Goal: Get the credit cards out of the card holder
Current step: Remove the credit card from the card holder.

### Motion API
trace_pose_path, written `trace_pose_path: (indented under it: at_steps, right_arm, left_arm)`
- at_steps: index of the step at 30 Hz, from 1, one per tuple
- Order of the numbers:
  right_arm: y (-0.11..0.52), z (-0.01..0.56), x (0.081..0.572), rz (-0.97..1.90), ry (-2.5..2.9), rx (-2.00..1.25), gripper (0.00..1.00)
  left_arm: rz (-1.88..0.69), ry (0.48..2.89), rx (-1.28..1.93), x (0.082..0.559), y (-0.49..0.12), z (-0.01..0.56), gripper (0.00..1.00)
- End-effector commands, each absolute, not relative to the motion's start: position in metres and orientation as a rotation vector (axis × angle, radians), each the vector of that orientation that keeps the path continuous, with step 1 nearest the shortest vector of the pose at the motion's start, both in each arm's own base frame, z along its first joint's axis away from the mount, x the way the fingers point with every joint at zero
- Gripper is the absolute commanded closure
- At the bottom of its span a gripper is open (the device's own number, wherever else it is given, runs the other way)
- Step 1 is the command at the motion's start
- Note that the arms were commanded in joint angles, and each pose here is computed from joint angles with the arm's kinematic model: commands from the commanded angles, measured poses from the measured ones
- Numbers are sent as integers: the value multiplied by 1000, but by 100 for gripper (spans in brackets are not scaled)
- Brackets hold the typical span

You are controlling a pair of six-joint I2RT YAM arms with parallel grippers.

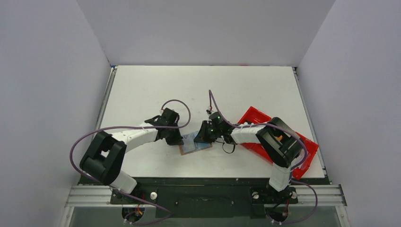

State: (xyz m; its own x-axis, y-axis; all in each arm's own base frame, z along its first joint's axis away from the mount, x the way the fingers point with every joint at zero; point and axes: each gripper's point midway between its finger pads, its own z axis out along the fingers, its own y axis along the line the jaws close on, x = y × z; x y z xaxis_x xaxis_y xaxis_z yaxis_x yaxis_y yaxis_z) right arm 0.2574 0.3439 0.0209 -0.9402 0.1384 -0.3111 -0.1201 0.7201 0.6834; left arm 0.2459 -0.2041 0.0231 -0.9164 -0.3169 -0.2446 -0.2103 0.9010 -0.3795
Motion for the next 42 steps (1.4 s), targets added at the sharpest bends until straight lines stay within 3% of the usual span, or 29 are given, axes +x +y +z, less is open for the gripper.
trace_pose_path:
  at_steps: [1, 6, 32, 42]
  right_arm:
    - [349, 42, 262, 1121, 2510, -43, 89]
    - [359, 42, 258, 1198, 2508, -49, 82]
    - [370, 26, 247, 1223, 2558, -28, 84]
    - [381, 47, 244, 1357, 2489, -19, 87]
  left_arm:
    - [-355, 2832, -411, 230, -182, -3, 100]
    - [-356, 2834, -407, 230, -183, -4, 100]
    - [-373, 2840, -393, 231, -190, -5, 100]
    - [-358, 2848, -389, 230, -189, -7, 100]
